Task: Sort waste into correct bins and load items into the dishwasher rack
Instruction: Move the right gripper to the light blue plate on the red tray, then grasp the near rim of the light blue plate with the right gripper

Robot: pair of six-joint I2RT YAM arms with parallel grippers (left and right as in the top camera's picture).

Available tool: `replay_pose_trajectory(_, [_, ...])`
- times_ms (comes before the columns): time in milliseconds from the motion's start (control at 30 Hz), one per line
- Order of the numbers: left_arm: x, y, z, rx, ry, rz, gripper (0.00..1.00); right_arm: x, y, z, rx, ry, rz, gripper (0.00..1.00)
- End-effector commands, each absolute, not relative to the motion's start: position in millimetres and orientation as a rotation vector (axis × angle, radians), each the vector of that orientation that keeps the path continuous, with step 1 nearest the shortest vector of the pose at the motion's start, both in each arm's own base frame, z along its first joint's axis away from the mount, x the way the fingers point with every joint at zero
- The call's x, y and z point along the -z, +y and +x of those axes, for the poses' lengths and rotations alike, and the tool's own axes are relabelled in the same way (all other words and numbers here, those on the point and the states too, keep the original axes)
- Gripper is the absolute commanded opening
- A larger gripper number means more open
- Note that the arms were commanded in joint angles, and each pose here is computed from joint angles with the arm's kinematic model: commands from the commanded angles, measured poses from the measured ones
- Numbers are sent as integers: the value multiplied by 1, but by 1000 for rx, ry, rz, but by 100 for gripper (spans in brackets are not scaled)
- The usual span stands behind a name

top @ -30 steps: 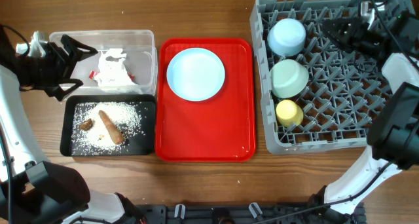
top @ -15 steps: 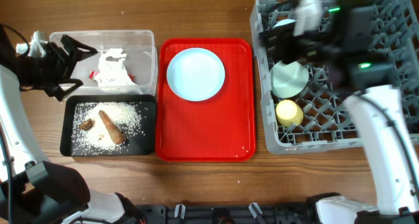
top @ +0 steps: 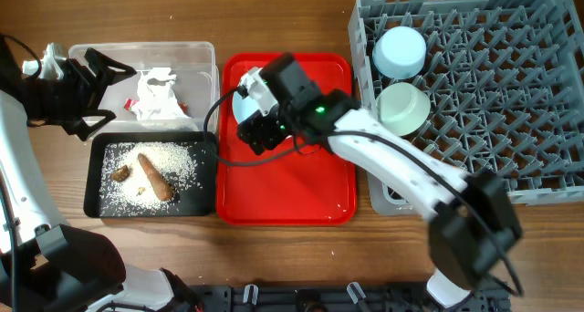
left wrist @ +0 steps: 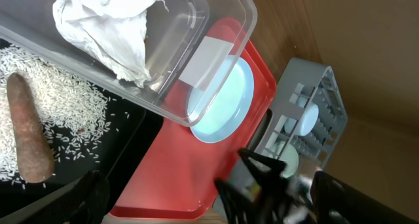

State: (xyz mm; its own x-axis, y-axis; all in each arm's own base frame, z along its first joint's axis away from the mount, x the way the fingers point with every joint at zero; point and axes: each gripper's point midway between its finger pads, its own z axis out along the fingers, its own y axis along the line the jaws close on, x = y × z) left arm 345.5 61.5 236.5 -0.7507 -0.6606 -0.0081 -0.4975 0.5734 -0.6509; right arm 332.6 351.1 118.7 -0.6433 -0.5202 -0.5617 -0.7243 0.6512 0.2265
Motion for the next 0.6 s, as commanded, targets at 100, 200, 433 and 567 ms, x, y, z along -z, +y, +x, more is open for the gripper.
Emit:
replay_pose_trajectory(100, [-236, 63, 346, 944, 2551, -977, 100, -36, 332, 370, -311, 2529, -859, 10])
replay_pose_trajectory(200, [-236, 63, 346, 944, 2551, -977, 100, -5, 318, 375, -246, 2630, -704, 4])
replay_pose_trajectory(433, [-236, 63, 346, 944, 2551, -977, 100, 22, 273, 370, -159, 2842, -379, 4])
replay_pose_trajectory(567, [-236, 63, 346, 944, 2551, -977, 100, 27, 240, 364, -76, 2944, -221, 4])
